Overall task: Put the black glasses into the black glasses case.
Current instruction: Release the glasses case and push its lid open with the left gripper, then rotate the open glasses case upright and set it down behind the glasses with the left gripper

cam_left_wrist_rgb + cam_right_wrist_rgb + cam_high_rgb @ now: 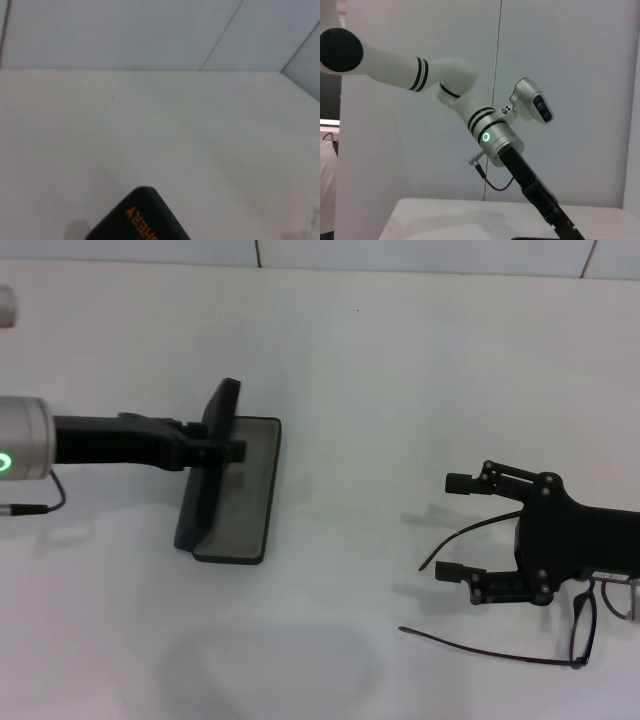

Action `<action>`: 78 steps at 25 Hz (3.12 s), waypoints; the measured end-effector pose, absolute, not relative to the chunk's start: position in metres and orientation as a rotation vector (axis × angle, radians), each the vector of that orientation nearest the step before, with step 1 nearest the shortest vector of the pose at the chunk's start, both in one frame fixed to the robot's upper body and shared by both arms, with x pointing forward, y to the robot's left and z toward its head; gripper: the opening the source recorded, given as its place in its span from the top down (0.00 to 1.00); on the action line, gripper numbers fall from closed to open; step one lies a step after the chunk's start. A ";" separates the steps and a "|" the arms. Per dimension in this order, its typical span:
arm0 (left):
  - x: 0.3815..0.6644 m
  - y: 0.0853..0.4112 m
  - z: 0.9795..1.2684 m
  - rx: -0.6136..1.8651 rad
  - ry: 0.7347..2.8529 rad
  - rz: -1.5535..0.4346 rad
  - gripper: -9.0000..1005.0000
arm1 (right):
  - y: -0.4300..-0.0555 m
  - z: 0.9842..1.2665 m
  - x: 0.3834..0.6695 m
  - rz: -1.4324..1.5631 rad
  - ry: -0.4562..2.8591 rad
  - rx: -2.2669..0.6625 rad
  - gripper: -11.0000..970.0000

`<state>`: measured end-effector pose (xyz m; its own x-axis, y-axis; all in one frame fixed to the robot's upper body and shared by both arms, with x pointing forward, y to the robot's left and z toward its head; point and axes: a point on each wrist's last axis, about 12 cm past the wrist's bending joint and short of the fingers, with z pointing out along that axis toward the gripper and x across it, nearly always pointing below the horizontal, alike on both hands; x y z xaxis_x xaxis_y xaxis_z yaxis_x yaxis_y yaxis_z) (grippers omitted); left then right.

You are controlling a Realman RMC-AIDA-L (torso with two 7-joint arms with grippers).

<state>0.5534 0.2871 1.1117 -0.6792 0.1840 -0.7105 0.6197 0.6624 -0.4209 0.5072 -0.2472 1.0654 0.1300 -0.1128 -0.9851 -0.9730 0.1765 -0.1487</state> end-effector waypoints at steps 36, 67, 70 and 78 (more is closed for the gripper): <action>0.581 0.262 1.123 0.664 2.388 -0.641 0.78 | -0.252 1.066 0.504 0.915 1.253 -1.197 0.13; 0.629 0.097 1.169 1.735 1.717 -0.205 0.72 | -0.253 1.052 0.484 0.902 1.228 -1.211 0.13; 0.624 0.088 1.166 1.796 1.686 -0.201 0.71 | -0.253 1.051 0.483 0.900 1.226 -1.208 0.13; 0.617 0.086 1.158 1.827 1.698 -0.231 0.69 | -0.252 1.051 0.484 0.898 1.222 -1.213 0.13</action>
